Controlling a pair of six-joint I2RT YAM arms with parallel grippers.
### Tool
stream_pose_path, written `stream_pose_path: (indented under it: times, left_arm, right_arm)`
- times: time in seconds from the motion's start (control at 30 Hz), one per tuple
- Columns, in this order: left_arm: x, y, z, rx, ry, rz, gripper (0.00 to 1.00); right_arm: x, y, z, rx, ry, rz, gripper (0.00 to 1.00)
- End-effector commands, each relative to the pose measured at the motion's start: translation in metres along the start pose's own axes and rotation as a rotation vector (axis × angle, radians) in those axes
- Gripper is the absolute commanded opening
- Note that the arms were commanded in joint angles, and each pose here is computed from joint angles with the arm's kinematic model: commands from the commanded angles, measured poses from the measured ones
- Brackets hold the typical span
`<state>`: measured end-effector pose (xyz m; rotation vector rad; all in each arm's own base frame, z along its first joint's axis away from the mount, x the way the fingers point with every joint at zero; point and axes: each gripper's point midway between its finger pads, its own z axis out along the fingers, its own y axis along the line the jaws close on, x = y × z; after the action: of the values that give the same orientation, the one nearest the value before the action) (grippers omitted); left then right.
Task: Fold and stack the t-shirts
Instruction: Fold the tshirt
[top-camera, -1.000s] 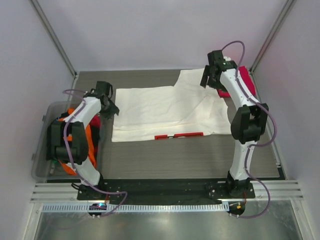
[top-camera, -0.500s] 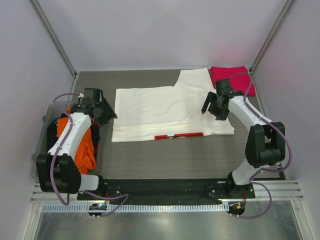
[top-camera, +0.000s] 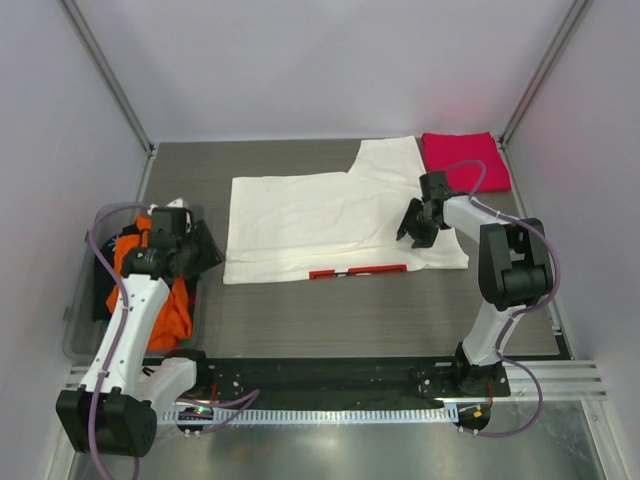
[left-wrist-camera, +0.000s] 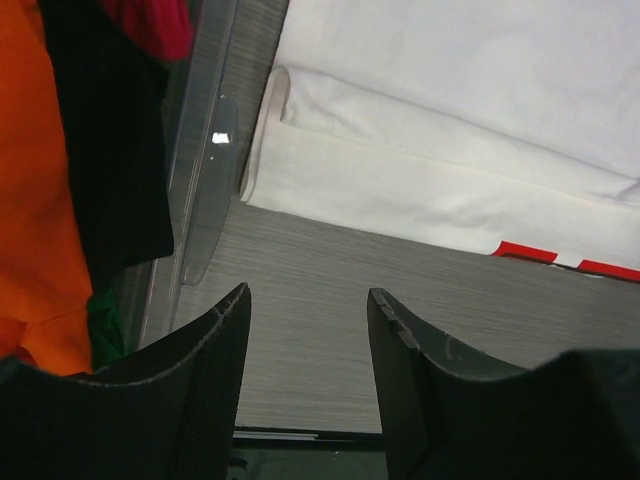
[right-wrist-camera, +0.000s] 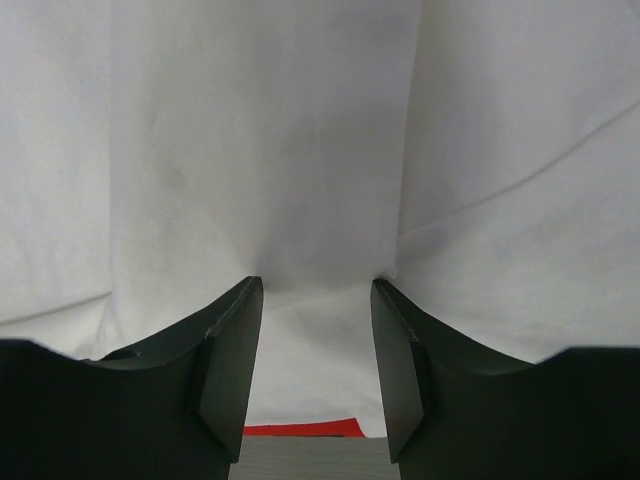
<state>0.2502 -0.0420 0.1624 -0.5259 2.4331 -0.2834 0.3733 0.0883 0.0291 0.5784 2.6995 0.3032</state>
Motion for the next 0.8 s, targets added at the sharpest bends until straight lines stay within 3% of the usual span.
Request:
stream_pose_path:
  times: [0.0,0.13,0.27,0.47,0.63,0.77]
  left_arm:
    - [0.006,0.005,0.001,-0.005,-0.001,0.015,0.52]
    - [0.004,0.008,0.000,-0.018,-0.020,0.024,0.52]
    - [0.003,0.008,0.000,-0.015,-0.027,0.026,0.51]
    - [0.002,0.007,0.000,-0.007,-0.041,0.020,0.51]
    - [0.003,0.007,0.001,-0.008,-0.039,0.017,0.51]
    - [0.004,0.008,0.002,-0.012,-0.033,0.015,0.51]
  right_arm:
    - [-0.022,0.011,0.000,-0.017,-0.067,0.000,0.53]
    - [-0.023,0.005,0.002,0.007,-0.073,0.000,0.47]
    - [-0.026,0.007,-0.002,0.005,-0.085,-0.005,0.27]
    - [-0.035,0.017,-0.011,-0.009,-0.092,-0.024,0.07]
    - [-0.046,0.031,-0.010,-0.015,-0.098,-0.035,0.01]
    - [-0.072,0.070,-0.007,-0.076,-0.116,-0.069,0.01]
